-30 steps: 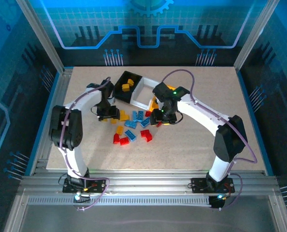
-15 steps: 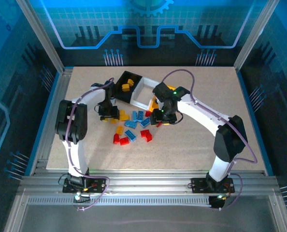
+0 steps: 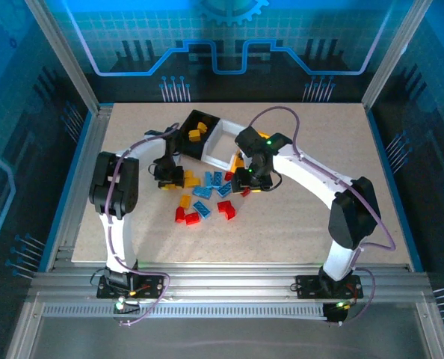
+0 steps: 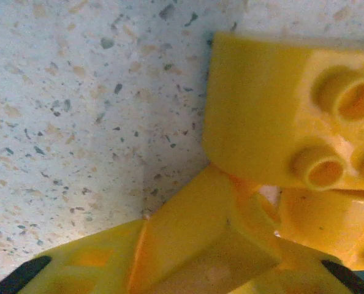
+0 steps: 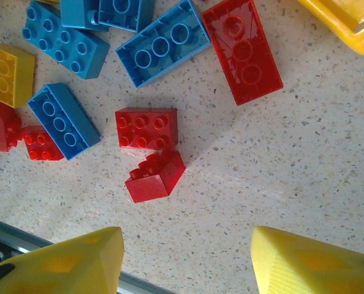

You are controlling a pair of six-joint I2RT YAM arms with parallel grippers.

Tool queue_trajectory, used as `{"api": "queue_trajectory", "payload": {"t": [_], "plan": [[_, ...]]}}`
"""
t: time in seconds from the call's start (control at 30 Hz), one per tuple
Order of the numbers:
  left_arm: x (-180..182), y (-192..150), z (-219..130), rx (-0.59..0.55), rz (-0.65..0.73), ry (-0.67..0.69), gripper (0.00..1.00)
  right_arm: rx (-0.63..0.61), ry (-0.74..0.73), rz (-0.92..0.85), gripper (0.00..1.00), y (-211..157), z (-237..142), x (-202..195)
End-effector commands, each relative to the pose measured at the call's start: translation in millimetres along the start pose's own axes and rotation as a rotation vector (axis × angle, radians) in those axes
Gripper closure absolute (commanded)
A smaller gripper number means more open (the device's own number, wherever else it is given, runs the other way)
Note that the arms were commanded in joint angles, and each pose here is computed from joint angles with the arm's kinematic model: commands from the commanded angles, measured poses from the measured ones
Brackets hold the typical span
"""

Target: Sort the legos into containers by color

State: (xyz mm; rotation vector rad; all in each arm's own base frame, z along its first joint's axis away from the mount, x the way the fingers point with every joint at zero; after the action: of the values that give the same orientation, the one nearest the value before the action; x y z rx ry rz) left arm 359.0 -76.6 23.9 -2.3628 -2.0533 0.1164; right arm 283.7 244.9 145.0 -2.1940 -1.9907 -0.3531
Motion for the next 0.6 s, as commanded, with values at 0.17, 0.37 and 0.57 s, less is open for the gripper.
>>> {"api": "queue_trajectory", "payload": {"t": [0.17, 0.37, 0.57], "plan": [[0.1, -0.7, -1.1, 0.002, 0.024, 0.007, 0.69, 0.005, -0.002, -0.004, 0.42, 0.3, -3.7, 1.9], [3.6, -1.1, -4.9, -0.004, 0.04, 0.023, 0.7, 0.002, 0.001, -0.004, 0.42, 0.3, -3.1, 3.3], [12.0, 6.3, -6.1, -0.006, 0.073, 0.071, 0.55, 0.005, -0.003, -0.005, 0.42, -1.5, -3.3, 2.4]]}}
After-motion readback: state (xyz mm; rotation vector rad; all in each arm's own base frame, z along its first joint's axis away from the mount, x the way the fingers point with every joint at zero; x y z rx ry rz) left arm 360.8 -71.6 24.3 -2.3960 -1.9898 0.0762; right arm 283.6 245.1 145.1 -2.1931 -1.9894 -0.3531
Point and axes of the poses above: each hand's point on the last joint's axis, 136 mm out from that joint toward the fingers, its own z axis out along the fingers, its own x axis along the line the jaws close on, y = z × x, the point moved 1 cm from there along -z, back along the fingers, and after that the axes turned 14 degrees about z, right-handed, at the moved point
